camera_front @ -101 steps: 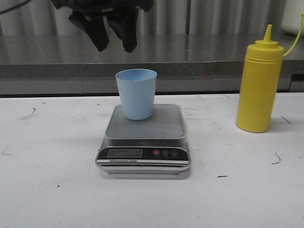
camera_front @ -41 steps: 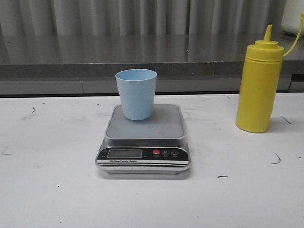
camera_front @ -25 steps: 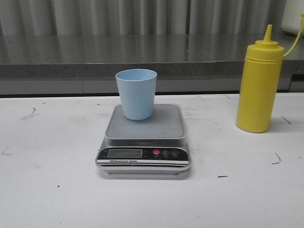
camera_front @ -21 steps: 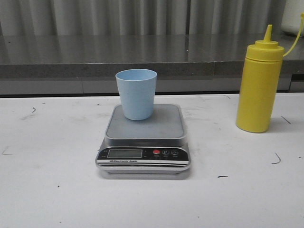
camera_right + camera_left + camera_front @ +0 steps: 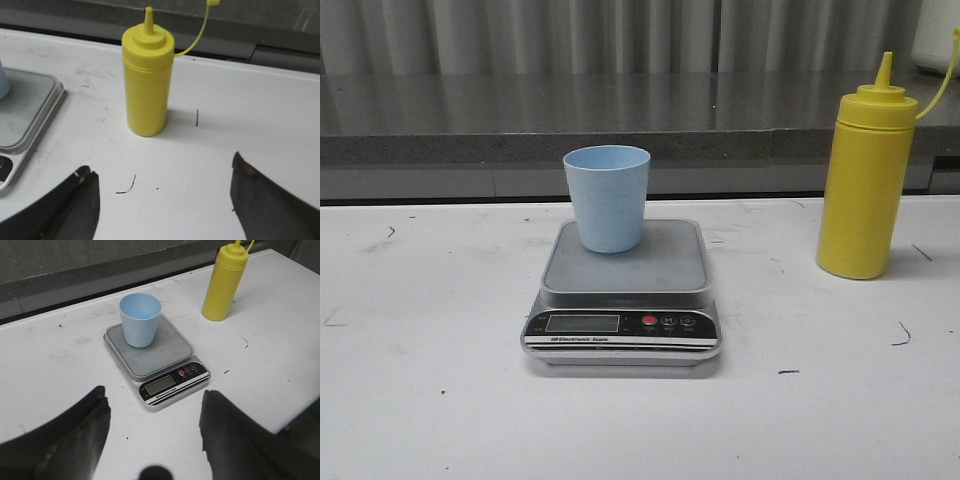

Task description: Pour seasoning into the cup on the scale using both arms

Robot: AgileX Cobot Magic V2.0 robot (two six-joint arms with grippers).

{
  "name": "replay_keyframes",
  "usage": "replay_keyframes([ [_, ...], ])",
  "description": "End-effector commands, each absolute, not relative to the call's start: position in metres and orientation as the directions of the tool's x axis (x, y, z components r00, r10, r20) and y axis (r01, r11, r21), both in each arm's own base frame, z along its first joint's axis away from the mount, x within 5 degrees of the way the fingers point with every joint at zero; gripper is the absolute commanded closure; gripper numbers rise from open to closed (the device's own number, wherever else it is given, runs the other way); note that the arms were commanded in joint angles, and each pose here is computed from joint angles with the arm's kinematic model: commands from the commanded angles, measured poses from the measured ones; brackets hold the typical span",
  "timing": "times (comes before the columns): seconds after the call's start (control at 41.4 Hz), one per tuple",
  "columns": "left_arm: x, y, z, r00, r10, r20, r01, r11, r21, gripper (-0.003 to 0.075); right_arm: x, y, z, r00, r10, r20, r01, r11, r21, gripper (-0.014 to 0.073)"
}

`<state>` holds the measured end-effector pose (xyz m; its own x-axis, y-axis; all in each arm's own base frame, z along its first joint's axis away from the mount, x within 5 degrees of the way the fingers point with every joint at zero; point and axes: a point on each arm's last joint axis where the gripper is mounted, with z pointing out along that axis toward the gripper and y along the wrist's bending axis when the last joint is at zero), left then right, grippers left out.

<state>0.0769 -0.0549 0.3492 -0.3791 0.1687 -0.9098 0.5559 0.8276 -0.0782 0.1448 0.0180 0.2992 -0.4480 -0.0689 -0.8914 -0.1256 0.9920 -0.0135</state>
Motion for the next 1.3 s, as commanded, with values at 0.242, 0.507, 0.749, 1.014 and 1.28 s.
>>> replay_keyframes([
  [0.242,0.078,-0.056,0.364,-0.306,0.107,-0.946,0.565,0.82,-0.09,0.0321,0.193,0.039,0.282,-0.462,-0.117,-0.879,-0.208,0.978,-0.021,-0.0034],
  [0.507,0.078,-0.056,0.364,-0.305,0.106,-0.947,0.565,0.82,-0.09,0.0321,0.235,0.048,0.245,-0.494,-0.122,-0.861,-0.211,0.977,-0.017,-0.0032],
  [0.749,0.078,-0.056,0.364,-0.305,0.106,-0.947,0.565,0.82,-0.09,0.0321,0.268,0.055,0.203,-0.51,-0.104,-0.854,-0.2,0.98,0.0,-0.0032],
  [1.014,0.078,-0.056,0.364,-0.305,0.106,-0.947,0.565,0.82,-0.09,0.0321,0.296,0.056,0.172,-0.391,-0.006,-0.92,-0.128,0.991,0.049,-0.0032],
  [1.28,0.078,-0.056,0.364,-0.305,0.106,-0.947,0.565,0.82,-0.09,0.0321,0.309,0.056,0.167,-0.19,0.022,-0.982,-0.116,0.992,0.045,-0.0032],
])
